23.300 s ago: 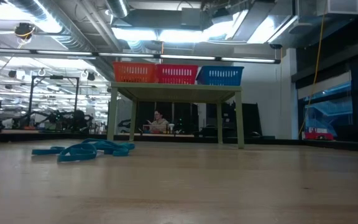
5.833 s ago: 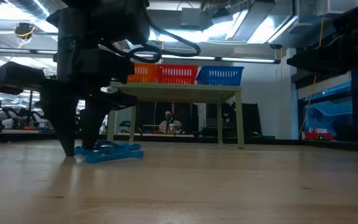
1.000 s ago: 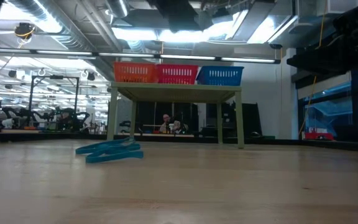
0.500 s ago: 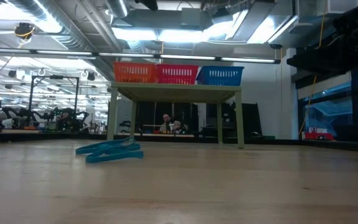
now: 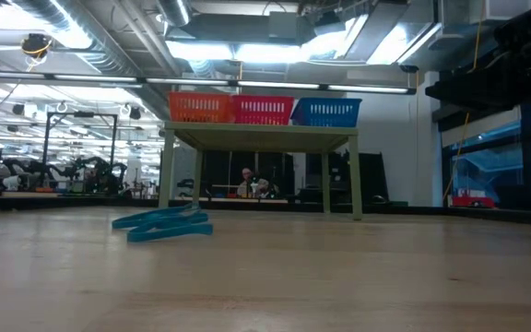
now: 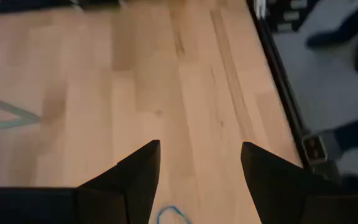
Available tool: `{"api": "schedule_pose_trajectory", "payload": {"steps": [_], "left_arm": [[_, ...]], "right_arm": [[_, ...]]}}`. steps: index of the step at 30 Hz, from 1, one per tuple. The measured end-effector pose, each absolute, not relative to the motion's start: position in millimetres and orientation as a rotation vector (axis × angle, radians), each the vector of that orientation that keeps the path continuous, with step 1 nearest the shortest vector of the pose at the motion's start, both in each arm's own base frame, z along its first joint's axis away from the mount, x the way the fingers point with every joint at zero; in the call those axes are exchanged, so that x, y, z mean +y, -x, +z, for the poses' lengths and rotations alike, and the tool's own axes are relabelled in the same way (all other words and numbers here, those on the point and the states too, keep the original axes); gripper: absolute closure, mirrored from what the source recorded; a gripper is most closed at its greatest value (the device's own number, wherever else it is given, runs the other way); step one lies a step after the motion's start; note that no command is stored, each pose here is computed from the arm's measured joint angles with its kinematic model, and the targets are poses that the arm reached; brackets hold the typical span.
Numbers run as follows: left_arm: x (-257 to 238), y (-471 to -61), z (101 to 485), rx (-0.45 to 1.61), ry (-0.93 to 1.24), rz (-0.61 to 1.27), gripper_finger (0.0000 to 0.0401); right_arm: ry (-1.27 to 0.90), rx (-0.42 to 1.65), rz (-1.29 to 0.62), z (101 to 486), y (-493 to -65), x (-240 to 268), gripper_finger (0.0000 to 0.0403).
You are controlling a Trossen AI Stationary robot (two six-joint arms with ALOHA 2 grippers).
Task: Pick & Place Office Desk Supplies
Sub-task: Put the blue rubber band into the blue bin on the shelf
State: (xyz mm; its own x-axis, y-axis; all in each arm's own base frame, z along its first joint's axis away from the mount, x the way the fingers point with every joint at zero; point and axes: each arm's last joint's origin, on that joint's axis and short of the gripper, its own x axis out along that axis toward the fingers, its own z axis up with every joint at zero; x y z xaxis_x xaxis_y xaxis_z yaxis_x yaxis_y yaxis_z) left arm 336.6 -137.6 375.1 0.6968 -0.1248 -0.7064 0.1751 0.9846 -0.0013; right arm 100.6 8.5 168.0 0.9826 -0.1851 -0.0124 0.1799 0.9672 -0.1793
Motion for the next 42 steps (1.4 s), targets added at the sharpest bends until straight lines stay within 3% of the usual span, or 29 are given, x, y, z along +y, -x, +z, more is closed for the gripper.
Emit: {"api": "schedule_pose_trajectory", "payload": {"steps": [9,26,32,42], "left_arm": [[-148.1,-322.1,399.0,0.578,-0.014,0.09,0.0182],[-121.9,-350.2,399.1,0.363,-0.055,0.02,0.0192],[-109.4,-319.7,360.4,0.196,0.055,-0.005,0.0193],[-69.5,-248.4,357.8,0.327,-0.019,0.107,0.0194]], "right_arm": [[0.179,0.029,-0.185,168.0,-100.6,8.5,0.0208],[0.18,0.029,-0.185,168.1,-100.6,8.5,0.0208],[0.18,0.029,-0.185,168.1,-100.6,8.5,0.0208],[0.183,0.029,-0.184,168.1,-100.6,8.5,0.0207]]}}
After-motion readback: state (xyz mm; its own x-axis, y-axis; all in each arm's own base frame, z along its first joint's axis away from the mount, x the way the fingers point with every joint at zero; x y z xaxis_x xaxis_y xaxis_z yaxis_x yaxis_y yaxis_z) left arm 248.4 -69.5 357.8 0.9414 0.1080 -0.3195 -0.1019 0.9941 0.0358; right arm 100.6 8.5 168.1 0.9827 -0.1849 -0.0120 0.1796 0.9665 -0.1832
